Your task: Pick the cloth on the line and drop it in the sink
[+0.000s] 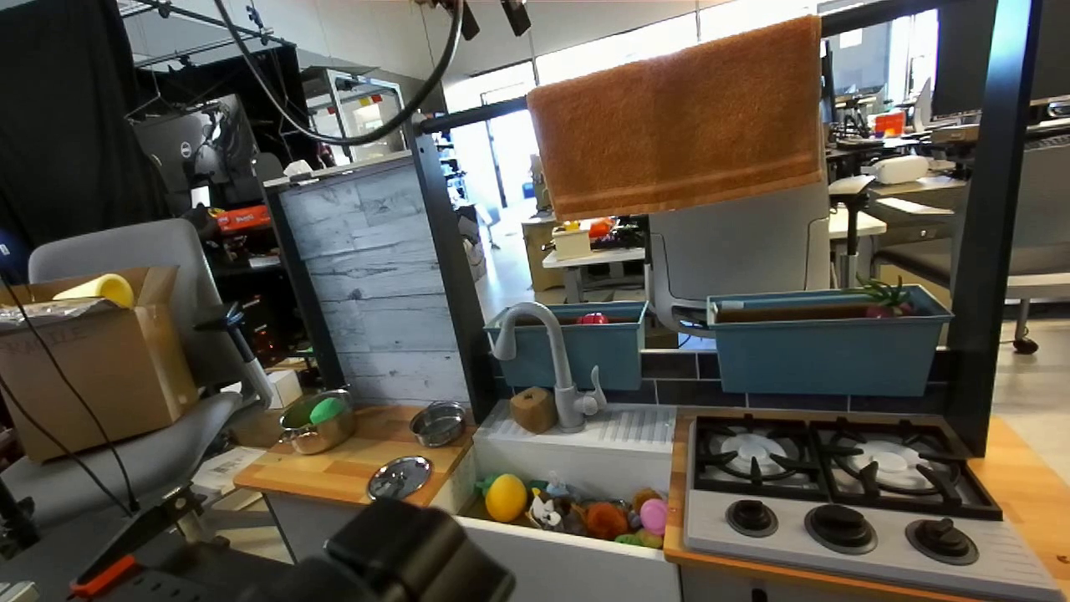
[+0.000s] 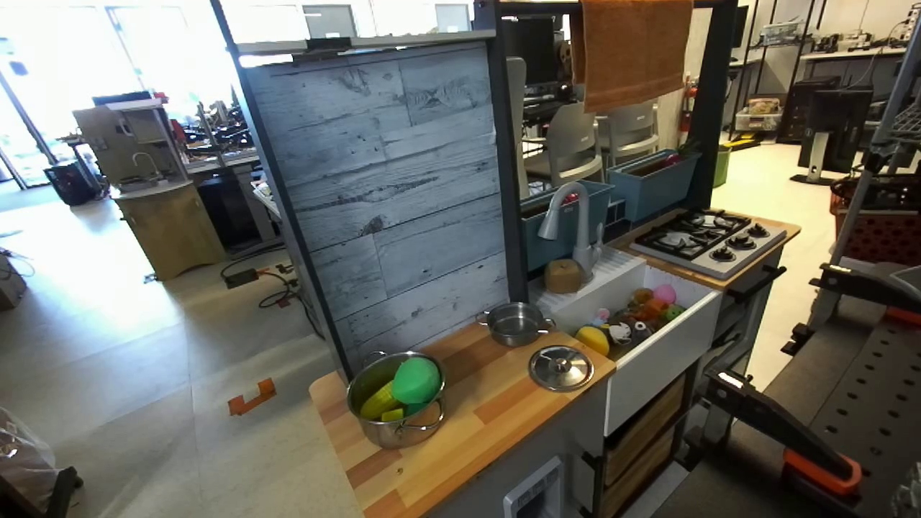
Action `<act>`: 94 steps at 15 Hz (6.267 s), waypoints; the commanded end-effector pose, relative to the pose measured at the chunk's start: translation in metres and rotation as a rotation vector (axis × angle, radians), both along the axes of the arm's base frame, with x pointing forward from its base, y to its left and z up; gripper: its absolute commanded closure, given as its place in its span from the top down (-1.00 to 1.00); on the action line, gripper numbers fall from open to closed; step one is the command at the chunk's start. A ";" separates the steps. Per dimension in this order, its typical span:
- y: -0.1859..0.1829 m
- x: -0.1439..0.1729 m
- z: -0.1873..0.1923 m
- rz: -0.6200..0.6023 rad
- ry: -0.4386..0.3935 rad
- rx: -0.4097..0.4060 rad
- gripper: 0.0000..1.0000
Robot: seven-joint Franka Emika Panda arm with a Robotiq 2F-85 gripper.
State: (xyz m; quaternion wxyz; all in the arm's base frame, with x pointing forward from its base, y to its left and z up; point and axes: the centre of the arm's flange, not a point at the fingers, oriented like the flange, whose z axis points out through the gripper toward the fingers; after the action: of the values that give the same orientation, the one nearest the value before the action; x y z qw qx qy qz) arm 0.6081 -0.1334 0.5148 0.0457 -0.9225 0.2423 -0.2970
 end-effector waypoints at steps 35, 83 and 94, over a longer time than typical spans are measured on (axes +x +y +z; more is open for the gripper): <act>-0.055 0.123 -0.008 -0.156 0.253 0.077 -1.00; -0.044 0.132 -0.028 -0.125 0.238 0.052 0.43; -0.047 0.135 -0.034 -0.123 0.230 0.041 -0.06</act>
State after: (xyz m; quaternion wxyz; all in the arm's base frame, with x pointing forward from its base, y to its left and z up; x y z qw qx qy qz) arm 0.7396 -0.1808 0.4822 0.0208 -0.9317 0.3139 -0.1816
